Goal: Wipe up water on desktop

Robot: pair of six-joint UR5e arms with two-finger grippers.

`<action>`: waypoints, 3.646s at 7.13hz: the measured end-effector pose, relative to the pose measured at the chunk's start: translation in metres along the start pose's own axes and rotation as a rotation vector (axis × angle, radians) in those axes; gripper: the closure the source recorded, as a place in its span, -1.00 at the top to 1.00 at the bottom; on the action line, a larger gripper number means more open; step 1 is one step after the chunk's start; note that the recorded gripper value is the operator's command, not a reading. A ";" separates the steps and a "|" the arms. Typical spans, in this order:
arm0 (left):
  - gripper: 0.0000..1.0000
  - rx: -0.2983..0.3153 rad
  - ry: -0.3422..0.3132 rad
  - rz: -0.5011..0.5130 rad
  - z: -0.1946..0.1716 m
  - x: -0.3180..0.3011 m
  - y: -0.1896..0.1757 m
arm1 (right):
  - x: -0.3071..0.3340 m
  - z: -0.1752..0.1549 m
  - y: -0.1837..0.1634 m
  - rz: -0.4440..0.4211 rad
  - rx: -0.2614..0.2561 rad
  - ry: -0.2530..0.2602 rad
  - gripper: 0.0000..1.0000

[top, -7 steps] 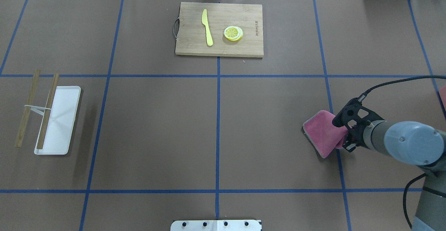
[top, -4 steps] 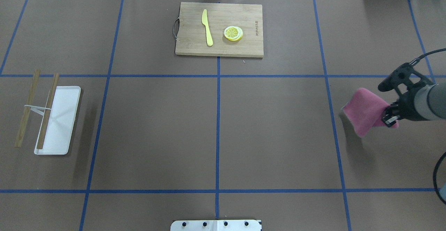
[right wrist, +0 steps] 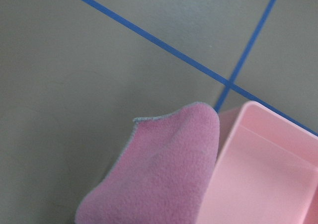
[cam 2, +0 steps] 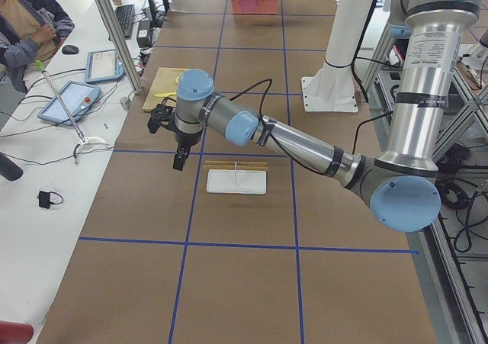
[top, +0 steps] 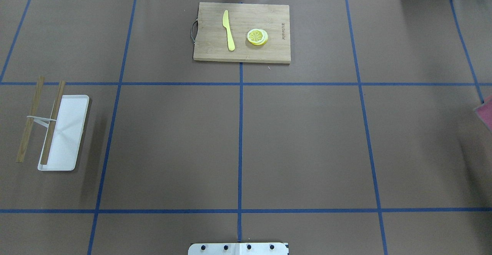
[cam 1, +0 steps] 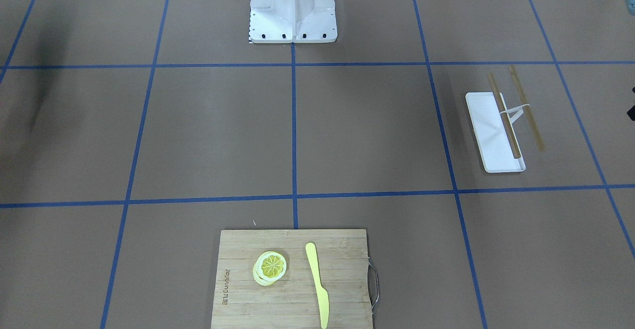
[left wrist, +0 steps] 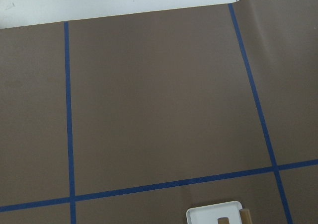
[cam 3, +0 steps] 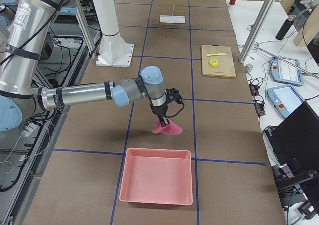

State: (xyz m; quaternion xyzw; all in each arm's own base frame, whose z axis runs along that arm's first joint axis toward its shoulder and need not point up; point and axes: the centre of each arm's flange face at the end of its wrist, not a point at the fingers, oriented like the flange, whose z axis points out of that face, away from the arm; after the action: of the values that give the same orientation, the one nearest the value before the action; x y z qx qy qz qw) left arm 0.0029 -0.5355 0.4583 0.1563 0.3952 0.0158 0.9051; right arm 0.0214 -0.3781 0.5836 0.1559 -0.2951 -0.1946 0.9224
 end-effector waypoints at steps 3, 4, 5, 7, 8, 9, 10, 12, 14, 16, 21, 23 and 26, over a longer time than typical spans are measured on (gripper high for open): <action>0.95 -0.037 -0.009 0.006 0.012 -0.016 0.018 | 0.085 -0.006 0.072 0.136 -0.007 -0.036 -1.00; 0.95 -0.040 -0.010 0.005 0.013 -0.017 0.019 | 0.099 -0.010 0.088 0.170 -0.022 -0.038 -1.00; 0.95 -0.041 -0.010 0.005 0.013 -0.017 0.019 | 0.108 -0.014 0.099 0.184 -0.041 -0.037 -0.01; 0.95 -0.047 -0.011 0.000 0.016 -0.020 0.020 | 0.119 -0.011 0.107 0.195 -0.081 -0.022 1.00; 0.95 -0.059 -0.015 -0.011 0.020 -0.024 0.021 | 0.125 -0.006 0.105 0.202 -0.092 -0.022 1.00; 0.95 -0.079 -0.021 -0.030 0.024 -0.028 0.024 | 0.133 0.000 0.099 0.208 -0.098 -0.028 1.00; 0.95 -0.100 -0.027 -0.047 0.027 -0.033 0.029 | 0.142 0.007 0.087 0.207 -0.105 -0.034 1.00; 0.95 -0.151 -0.022 -0.033 0.040 -0.052 0.051 | 0.162 0.030 0.053 0.197 -0.129 -0.066 1.00; 0.95 -0.200 -0.020 0.011 0.055 -0.076 0.075 | 0.162 0.038 0.021 0.226 -0.128 -0.115 1.00; 0.95 -0.227 -0.029 -0.004 0.065 -0.101 0.083 | 0.153 0.041 0.005 0.243 -0.136 -0.118 1.00; 0.95 -0.298 -0.046 -0.126 0.071 -0.124 0.097 | 0.147 0.038 -0.003 0.226 -0.126 -0.115 1.00; 0.95 -0.289 -0.054 -0.191 0.068 -0.123 0.095 | 0.146 0.038 -0.004 0.222 -0.126 -0.115 1.00; 0.95 -0.264 -0.048 -0.181 0.060 -0.120 0.093 | 0.141 0.034 -0.016 0.197 -0.125 -0.097 1.00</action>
State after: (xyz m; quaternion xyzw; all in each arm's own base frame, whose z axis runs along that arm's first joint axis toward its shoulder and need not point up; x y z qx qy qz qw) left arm -0.0280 -0.4818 0.6092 0.0003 0.3806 -0.0178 0.9246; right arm 0.1021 -0.4615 0.6720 0.0589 -0.3407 -0.1283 0.9295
